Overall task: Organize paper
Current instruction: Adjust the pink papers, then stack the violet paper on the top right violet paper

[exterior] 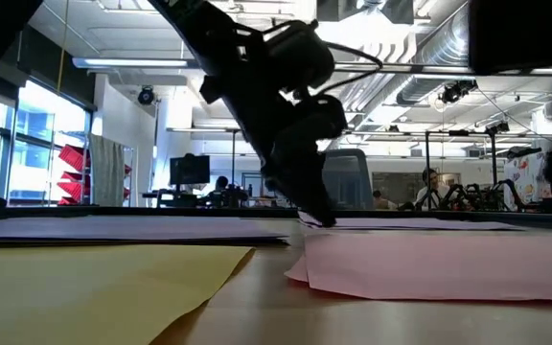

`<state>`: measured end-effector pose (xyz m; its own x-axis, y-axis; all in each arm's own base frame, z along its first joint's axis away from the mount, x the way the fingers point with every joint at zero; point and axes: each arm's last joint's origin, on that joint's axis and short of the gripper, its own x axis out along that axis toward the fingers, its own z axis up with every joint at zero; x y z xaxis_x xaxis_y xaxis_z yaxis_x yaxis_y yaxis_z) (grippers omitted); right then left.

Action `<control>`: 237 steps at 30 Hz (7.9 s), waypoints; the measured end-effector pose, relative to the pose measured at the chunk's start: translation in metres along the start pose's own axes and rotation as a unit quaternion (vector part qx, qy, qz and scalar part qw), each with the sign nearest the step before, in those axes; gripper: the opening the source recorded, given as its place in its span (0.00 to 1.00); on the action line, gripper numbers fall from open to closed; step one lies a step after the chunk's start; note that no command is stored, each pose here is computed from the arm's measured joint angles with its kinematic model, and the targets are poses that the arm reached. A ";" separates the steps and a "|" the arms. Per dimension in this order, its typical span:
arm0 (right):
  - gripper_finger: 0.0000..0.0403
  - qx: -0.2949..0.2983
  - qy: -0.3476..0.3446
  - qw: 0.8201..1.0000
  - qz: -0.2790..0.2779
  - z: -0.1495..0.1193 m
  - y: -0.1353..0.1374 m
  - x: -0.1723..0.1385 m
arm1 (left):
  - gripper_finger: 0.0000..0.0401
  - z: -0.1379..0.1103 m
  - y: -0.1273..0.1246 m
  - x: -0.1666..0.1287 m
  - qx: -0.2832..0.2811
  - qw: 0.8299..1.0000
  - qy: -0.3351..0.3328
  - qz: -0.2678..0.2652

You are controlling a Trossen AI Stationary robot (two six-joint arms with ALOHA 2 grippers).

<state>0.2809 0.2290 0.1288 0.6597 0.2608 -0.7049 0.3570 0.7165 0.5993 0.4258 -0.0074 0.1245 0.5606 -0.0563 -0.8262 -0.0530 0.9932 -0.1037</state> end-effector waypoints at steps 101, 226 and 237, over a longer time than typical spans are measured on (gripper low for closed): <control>0.00 0.265 0.162 0.861 -0.403 -0.108 -0.024 -0.089 | 0.00 -0.026 -0.142 -0.006 0.100 0.984 0.123 -0.081; 0.00 0.295 -0.009 0.937 -0.186 -0.052 -0.009 -0.023 | 0.00 -0.048 -0.158 -0.240 -0.074 0.968 0.170 0.168; 0.00 0.269 0.011 0.940 -0.211 -0.042 0.015 -0.039 | 0.00 -0.043 -0.161 -0.268 -0.123 0.972 0.086 0.181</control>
<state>0.2330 0.2567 0.1495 0.3729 0.0453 -0.9268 0.8703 0.3294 0.3662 0.2484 -0.1564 0.3388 0.3234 0.2547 -0.9114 -0.4289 0.8979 0.0988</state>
